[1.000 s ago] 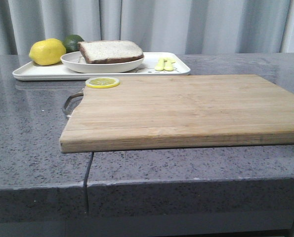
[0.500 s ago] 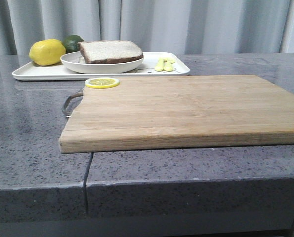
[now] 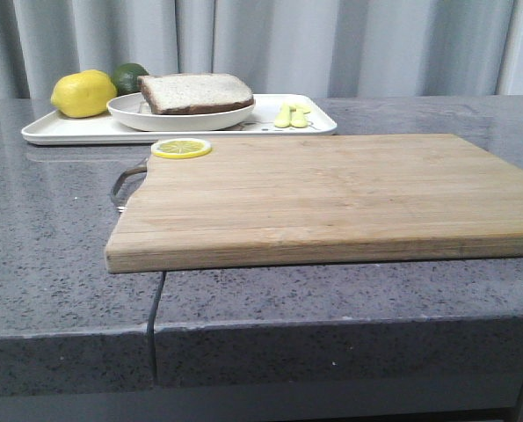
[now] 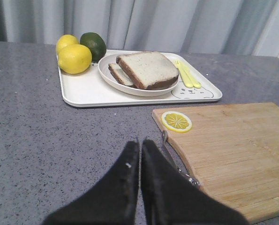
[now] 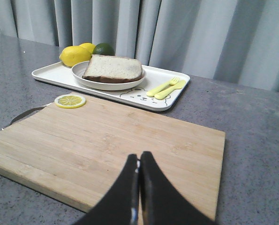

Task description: Place bread and move sandwich to tray

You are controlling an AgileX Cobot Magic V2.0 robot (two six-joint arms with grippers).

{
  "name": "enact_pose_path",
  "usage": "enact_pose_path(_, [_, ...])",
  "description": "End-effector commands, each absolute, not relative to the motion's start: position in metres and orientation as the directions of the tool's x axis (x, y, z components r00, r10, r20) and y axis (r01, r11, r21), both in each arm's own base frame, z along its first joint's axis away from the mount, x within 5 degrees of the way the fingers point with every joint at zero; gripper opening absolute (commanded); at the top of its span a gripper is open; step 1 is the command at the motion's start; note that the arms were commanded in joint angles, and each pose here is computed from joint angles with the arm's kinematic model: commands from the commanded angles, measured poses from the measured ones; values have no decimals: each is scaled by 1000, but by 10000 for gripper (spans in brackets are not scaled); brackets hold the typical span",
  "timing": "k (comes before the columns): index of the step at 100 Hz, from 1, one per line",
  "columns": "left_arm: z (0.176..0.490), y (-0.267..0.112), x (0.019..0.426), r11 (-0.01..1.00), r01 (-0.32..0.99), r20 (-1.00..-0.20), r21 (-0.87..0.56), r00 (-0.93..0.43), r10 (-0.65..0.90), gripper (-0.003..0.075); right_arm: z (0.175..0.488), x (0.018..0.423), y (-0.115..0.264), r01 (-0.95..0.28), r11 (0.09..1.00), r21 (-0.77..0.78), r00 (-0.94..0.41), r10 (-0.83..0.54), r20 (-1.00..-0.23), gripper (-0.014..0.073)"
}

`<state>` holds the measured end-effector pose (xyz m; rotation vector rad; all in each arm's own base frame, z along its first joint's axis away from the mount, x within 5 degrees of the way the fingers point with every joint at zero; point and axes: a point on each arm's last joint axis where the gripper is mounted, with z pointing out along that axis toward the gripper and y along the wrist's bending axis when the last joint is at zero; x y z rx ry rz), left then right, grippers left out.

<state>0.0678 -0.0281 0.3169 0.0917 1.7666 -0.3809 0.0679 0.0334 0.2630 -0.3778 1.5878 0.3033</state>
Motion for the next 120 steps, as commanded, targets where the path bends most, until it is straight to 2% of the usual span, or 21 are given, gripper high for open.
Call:
enact_pose_path(1, [321,-25,59,944,248,-973,-219,-123,-193,-20,274,69,29,-372,928,-31,18,-27,-999,-62])
enact_pose_path(38, [293,-27,51,940,257,-969,-225,-155,-190,-20,273,69,30,-380,925,-30,12,-28,-1000,-62])
enact_pose_path(94, [290,-27,52,940,253,-968,-228,-165,-191,-20,273,69,30,-380,925,-30,12,-28,-1000,-62])
enact_pose_path(105, [286,-20,56,965,190,-982,-179,-102,-162,-20,273,69,30,-380,925,-30,12,-28,-1000,-62])
enact_pose_path(120, [271,-13,58,972,130,-981,-195,-40,-191,-20,273,69,30,-380,925,-30,12,-28,-1000,-62])
